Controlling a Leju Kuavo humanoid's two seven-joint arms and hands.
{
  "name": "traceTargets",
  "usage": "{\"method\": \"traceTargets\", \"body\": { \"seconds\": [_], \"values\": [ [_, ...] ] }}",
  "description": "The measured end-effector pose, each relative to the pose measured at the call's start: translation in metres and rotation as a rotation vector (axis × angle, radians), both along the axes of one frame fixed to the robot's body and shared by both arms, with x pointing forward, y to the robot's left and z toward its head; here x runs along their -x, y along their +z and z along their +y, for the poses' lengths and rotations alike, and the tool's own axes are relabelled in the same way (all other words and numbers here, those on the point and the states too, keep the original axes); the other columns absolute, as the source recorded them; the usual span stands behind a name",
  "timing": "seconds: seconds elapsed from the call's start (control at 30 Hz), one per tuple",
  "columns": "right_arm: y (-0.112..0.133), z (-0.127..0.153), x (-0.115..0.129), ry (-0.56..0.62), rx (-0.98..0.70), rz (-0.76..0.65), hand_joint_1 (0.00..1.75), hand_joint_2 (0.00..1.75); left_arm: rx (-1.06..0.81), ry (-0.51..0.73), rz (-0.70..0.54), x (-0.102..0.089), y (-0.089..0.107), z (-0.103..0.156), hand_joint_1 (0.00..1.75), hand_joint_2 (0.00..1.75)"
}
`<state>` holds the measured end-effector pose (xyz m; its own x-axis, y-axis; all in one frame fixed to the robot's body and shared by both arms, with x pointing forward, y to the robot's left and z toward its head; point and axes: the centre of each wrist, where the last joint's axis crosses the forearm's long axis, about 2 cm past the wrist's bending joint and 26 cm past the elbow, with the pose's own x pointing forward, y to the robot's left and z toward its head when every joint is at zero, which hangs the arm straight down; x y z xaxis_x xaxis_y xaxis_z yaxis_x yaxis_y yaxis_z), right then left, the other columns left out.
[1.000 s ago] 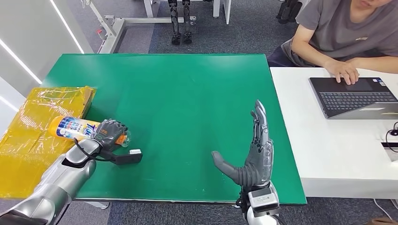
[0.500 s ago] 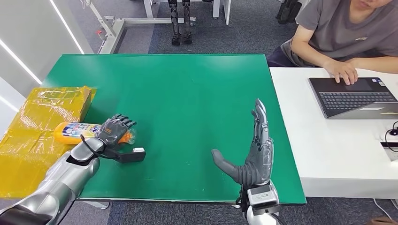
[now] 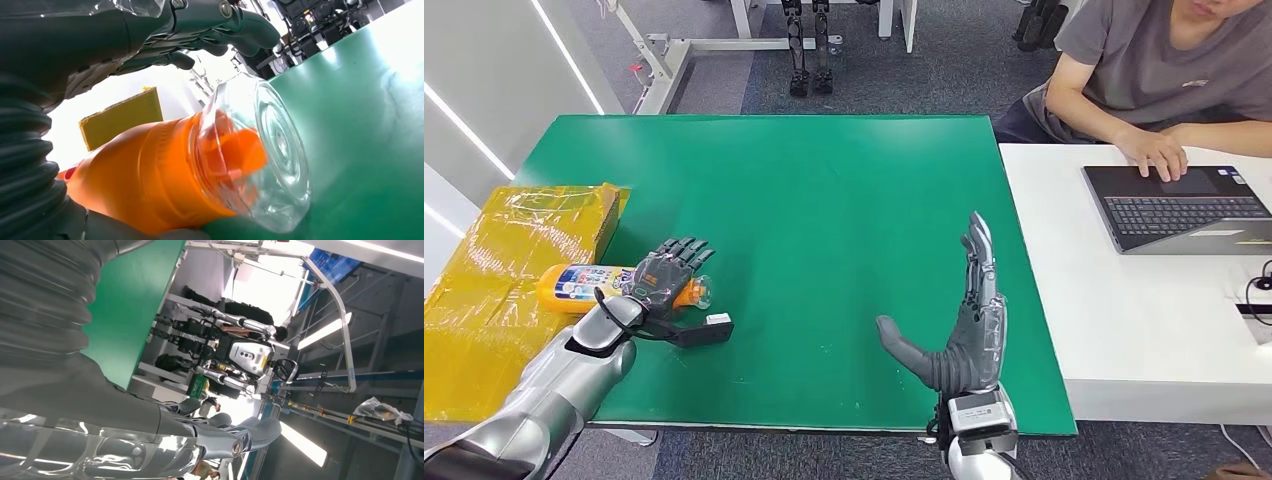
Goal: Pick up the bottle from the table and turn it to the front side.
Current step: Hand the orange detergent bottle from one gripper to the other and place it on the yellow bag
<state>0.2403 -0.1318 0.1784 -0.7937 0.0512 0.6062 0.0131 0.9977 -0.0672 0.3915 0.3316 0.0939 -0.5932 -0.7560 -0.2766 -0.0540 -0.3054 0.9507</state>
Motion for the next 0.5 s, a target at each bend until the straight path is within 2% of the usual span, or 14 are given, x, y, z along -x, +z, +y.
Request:
{"method": "traceTargets", "body": {
  "seconds": [0.37,0.5],
  "values": [
    [0.001,-0.002,-0.001,-0.048,0.005,0.001,0.0,1.75,0.186,-0.043,-0.016,-0.006,0.008,-0.009,0.0,1.75],
    [0.001,-0.002,-0.001,-0.05,0.007,0.004,0.0,1.75,0.292,-0.094,-0.075,-0.007,0.015,-0.014,0.0,1.75]
  ]
}}
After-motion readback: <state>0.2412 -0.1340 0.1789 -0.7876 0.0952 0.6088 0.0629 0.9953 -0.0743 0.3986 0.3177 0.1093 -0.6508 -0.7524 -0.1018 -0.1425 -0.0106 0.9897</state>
